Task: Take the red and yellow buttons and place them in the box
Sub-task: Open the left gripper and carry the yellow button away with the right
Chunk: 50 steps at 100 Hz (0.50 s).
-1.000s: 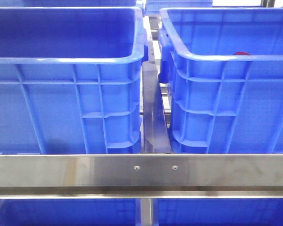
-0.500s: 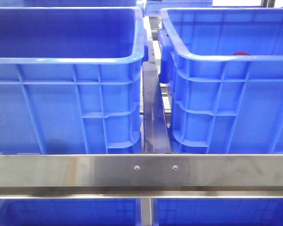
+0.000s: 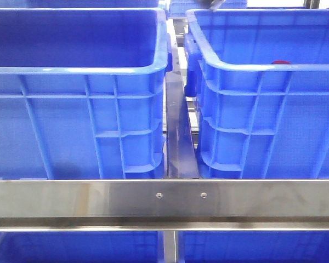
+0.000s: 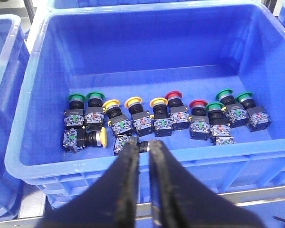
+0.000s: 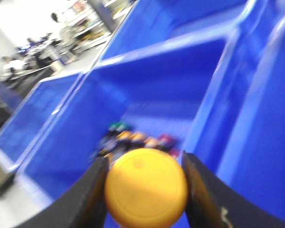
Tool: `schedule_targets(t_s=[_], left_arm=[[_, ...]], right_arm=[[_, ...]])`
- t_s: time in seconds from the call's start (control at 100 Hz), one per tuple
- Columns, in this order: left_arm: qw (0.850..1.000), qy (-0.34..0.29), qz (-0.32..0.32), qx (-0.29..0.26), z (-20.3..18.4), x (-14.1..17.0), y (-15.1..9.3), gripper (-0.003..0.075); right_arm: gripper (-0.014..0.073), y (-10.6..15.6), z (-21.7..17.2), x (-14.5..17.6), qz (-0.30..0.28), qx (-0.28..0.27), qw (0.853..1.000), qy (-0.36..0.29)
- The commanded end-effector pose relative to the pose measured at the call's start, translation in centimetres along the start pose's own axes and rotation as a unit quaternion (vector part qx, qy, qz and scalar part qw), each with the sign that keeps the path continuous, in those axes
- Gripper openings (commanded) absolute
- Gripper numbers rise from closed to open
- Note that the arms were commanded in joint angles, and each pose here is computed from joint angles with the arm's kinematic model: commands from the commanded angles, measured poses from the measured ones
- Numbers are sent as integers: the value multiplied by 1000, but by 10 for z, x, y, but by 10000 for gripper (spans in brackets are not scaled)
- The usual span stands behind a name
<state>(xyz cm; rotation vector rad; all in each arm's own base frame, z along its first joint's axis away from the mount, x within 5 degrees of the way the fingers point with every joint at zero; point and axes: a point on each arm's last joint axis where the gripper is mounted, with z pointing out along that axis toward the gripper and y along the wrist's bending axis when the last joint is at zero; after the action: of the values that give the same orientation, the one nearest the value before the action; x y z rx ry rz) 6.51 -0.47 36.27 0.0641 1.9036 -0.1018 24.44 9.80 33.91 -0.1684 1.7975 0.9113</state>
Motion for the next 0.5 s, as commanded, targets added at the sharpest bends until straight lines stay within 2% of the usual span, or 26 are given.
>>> schedule_targets(t_s=[0.0, 0.12, 0.29, 0.36, 0.49], left_arm=[[999, -47, -7, 7, -3, -13, -1, -19], [999, -47, -7, 7, -3, -13, -1, -19], [999, -47, -7, 7, -3, -13, -1, -19], [999, -47, -7, 7, -3, -13, -1, -19], [999, -47, -7, 7, -3, -13, -1, -19]], right_arm=[[161, 7, -7, -31, 0, 19, 997, -75], [161, -4, -11, -46, -47, 116, 987, -100], [161, -26, -19, -63, -90, 270, 952, -114], [161, -37, -20, -69, -104, 299, 941, -114], [161, -67, -19, -79, -99, 327, 933, -114]])
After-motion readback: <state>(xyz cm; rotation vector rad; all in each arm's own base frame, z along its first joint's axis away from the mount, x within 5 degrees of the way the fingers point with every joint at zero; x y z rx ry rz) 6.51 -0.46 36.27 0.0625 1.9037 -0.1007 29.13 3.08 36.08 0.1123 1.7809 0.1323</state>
